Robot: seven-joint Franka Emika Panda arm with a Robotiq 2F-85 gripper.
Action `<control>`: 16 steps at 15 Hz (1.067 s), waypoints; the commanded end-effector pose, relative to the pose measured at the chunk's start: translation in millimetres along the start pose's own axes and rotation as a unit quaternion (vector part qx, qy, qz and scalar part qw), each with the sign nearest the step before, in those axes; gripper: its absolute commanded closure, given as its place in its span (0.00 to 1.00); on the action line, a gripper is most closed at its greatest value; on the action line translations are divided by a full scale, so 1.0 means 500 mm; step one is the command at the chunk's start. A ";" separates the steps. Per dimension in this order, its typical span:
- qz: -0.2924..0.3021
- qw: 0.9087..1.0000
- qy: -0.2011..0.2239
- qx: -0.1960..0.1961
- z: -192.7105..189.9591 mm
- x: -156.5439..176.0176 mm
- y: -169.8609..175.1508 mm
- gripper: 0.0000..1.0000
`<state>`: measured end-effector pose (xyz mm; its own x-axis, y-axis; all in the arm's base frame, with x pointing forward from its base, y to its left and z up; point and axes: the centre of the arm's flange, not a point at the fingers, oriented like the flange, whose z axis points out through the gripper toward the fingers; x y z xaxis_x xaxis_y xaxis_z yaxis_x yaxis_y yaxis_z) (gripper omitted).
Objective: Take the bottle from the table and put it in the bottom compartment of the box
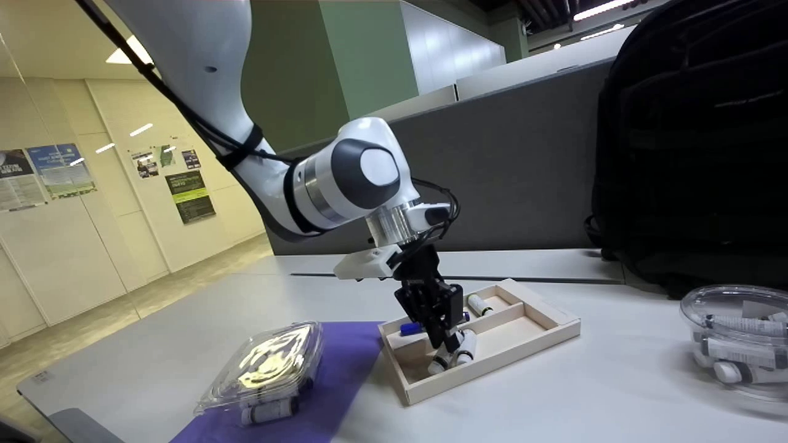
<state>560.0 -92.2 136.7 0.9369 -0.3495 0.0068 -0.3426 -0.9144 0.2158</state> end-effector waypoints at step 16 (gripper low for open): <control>-0.001 0.997 0.038 0.073 -0.195 -0.084 0.023 0.00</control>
<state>540.3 -68.8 213.9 0.9451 -0.3131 0.0939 -0.3227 -0.9396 0.1144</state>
